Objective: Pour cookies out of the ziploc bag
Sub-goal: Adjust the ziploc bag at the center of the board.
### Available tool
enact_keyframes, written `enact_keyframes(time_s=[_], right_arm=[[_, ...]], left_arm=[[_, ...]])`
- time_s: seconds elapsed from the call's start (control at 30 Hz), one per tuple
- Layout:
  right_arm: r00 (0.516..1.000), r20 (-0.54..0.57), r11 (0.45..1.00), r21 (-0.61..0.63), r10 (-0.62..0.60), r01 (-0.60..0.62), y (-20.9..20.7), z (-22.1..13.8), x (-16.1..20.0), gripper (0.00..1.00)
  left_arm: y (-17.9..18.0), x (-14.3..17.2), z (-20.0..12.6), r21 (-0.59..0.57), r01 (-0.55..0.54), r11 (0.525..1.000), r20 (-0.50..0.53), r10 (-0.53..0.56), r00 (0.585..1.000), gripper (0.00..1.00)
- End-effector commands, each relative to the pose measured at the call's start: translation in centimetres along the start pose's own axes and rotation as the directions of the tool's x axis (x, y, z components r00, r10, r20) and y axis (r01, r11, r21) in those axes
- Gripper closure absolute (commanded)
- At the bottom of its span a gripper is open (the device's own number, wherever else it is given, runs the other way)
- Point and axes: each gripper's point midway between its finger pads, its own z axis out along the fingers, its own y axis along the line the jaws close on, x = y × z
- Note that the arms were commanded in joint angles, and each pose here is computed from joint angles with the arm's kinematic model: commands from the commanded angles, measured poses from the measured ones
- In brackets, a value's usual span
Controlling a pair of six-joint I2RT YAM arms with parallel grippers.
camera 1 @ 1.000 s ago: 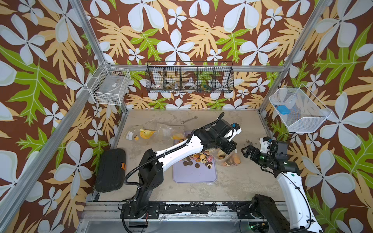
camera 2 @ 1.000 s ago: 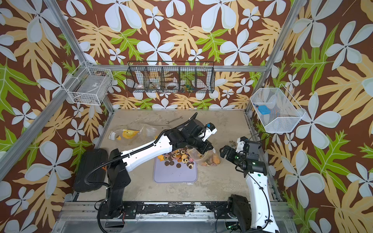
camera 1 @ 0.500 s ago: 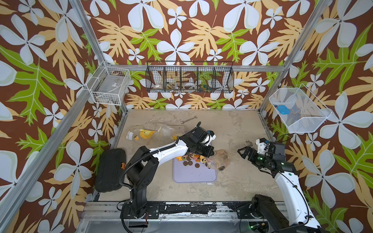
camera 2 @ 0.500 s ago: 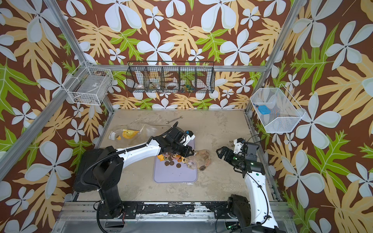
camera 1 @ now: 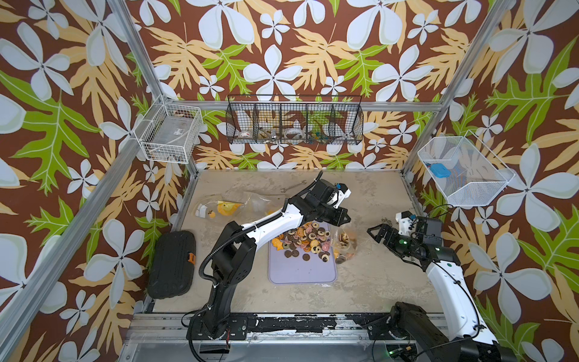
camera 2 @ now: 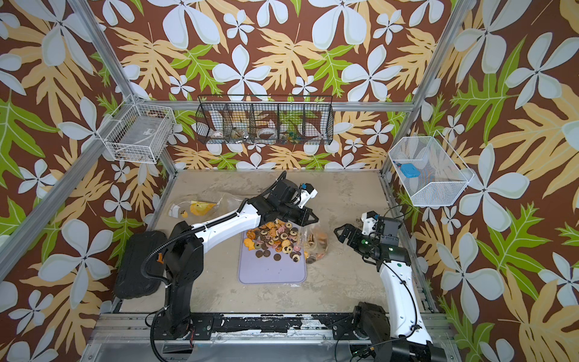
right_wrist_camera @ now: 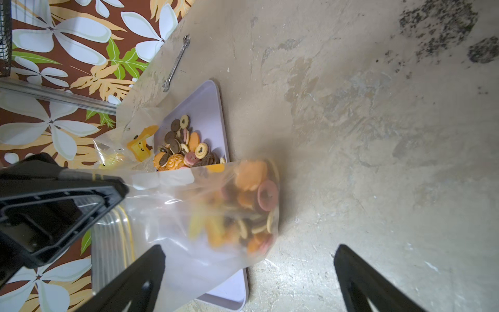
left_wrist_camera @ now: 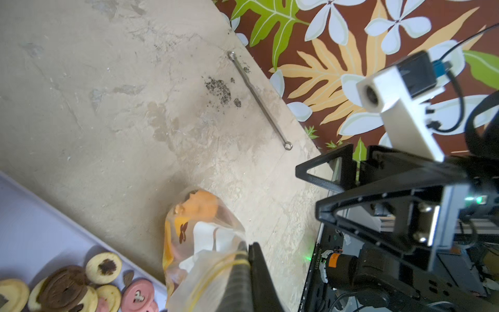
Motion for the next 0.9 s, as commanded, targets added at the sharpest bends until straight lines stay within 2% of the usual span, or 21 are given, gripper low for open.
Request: enact_keyframes(time_s=[0.0,0.1,0.17,0.37,0.47,0.53,0.87], right_arm=[[1.0,-0.008,1.0,0.031,-0.001,0.002,-0.6,0.1,0.2,0.0],[1.0,-0.017,0.999,0.033,-0.002,0.003,-1.0,0.4,0.5,0.0],[1.0,-0.026,1.0,0.02,-0.005,0.006,-1.0,0.7,0.8,0.0],[0.999,-0.049,1.0,-0.018,-0.004,0.003,-0.9,1.6,0.9,0.0],[0.997,-0.071,0.998,-0.058,0.007,-0.011,-0.3,2.1,0.9,0.0],[0.995,-0.1,0.996,-0.085,0.02,-0.029,-0.1,2.4,1.2,0.0],[0.982,-0.185,0.987,-0.142,0.047,-0.074,0.0,1.4,6.2,0.0]], left_arm=[[-3.0,-0.5,-1.0,0.07,-0.023,0.997,-0.002,0.024,1.0,1.0],[-5.1,0.1,-2.9,0.087,-0.092,0.992,0.027,0.09,0.996,1.0],[-4.7,1.9,-3.7,0.07,-0.098,0.993,0.02,0.097,0.995,1.0],[0.8,10.7,-4.1,-0.053,-0.011,0.999,-0.072,0.007,0.997,1.0],[3.0,12.5,-4.6,-0.072,0.071,0.995,-0.035,-0.073,0.997,1.0],[3.7,12.5,-4.7,-0.076,0.096,0.993,-0.017,-0.097,0.995,1.0],[1.8,8.1,-4.3,-0.031,0.041,0.999,0.014,-0.04,0.999,1.0]])
